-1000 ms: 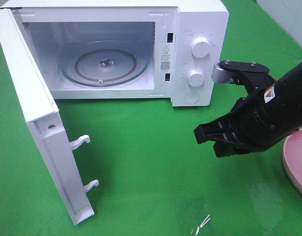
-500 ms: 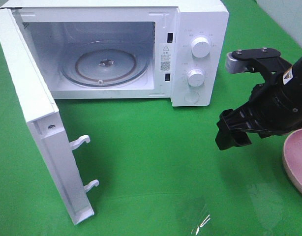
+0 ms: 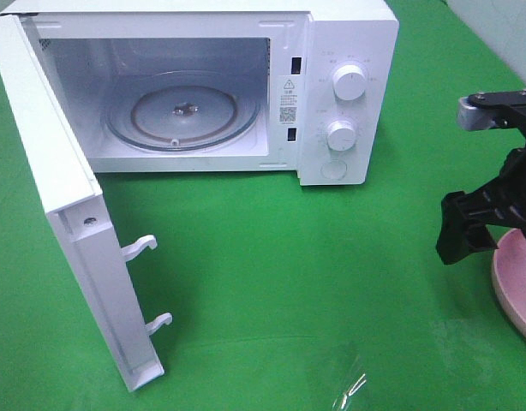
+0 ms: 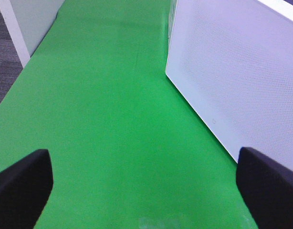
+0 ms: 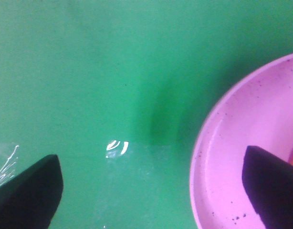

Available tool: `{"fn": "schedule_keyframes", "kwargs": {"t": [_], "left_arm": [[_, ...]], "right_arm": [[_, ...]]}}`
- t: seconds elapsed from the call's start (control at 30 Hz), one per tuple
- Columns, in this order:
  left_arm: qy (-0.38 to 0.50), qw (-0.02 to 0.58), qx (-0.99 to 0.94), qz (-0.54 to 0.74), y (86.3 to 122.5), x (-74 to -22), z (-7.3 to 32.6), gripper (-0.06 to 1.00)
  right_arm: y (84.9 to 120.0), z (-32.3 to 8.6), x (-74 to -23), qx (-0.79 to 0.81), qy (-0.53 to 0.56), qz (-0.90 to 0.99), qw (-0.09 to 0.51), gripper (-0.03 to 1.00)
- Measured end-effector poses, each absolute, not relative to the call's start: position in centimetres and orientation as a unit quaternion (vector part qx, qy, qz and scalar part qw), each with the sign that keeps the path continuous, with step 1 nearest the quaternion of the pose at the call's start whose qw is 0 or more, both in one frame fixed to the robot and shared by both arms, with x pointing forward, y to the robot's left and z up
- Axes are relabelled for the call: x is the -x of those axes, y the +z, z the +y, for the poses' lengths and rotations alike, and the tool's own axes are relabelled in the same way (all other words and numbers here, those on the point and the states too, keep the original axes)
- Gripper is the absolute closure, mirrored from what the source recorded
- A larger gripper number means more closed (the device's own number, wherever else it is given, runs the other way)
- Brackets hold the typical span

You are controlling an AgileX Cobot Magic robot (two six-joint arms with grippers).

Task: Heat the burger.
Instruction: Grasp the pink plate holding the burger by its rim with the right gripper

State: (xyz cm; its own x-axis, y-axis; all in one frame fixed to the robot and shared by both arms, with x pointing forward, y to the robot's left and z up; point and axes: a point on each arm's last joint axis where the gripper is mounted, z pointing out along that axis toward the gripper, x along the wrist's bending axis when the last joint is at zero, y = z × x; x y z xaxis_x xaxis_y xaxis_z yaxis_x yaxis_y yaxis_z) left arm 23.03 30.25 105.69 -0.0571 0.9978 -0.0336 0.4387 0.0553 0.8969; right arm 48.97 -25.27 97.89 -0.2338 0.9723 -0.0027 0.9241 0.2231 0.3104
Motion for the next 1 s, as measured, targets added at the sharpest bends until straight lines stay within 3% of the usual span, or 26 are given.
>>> {"fn": "schedule_keyframes", "kwargs": {"t": [0.37,1.0], "left_arm": [[0.374,0.373,-0.576,0.623,105.7,-23.0,30.2,-0.01],[0.374,0.373,-0.576,0.623,105.7,-23.0,30.2,-0.01]], "right_arm": [[96.6,-27.2,-49.7,-0.638,0.095,0.758,0.092,0.02],[90.2,-27.6,-51.4,-0.666,0.023,0.744,0.056,0.06]]}}
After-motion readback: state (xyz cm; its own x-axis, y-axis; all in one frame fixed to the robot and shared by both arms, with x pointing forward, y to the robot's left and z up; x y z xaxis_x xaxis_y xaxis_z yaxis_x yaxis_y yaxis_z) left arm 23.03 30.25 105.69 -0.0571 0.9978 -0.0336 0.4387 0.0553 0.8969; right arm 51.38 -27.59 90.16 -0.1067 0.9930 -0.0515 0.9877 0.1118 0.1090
